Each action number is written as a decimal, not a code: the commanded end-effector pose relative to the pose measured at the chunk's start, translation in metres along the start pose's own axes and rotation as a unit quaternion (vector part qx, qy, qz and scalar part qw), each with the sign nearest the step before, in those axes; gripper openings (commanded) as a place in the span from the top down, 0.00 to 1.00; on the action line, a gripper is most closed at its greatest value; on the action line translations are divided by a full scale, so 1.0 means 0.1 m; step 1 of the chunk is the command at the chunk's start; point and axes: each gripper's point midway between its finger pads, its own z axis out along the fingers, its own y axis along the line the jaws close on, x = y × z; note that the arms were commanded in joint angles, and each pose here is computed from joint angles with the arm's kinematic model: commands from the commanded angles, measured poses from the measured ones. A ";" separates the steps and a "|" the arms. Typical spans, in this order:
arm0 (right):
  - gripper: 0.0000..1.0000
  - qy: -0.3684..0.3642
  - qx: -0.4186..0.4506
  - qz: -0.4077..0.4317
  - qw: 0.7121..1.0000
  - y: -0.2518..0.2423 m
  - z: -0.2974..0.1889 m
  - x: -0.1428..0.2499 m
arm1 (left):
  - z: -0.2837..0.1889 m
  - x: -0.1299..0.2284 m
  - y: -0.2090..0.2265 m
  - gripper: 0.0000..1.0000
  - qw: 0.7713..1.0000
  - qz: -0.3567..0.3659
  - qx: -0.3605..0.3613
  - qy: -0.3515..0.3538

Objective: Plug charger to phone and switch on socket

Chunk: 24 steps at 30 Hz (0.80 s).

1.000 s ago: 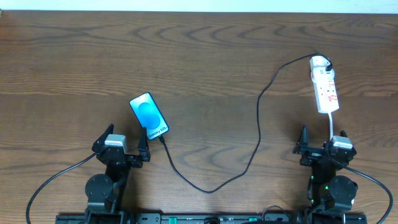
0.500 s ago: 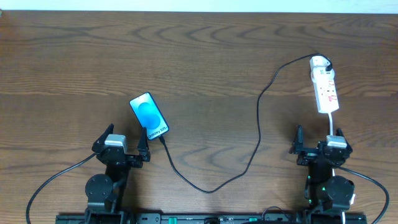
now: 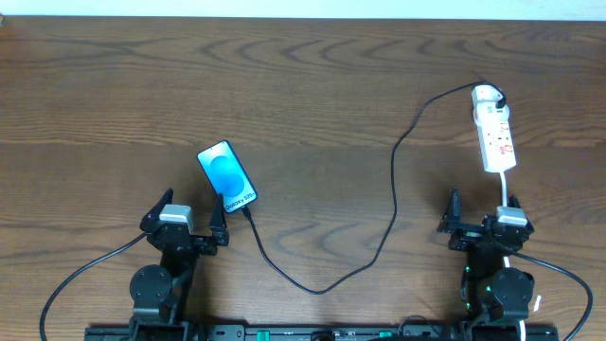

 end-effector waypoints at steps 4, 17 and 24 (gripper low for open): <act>0.01 -0.002 0.007 0.024 1.000 -0.02 0.00 0.00 | 0.01 0.15 -0.03 0.09 1.000 0.007 0.010 0.023; 0.01 -0.003 0.001 0.027 1.000 0.00 0.00 0.00 | 0.01 0.15 -0.03 0.09 1.000 0.007 0.010 0.023; 0.01 -0.003 0.001 0.027 1.000 0.00 0.00 0.00 | 0.01 0.15 -0.03 0.09 1.000 0.007 0.010 0.023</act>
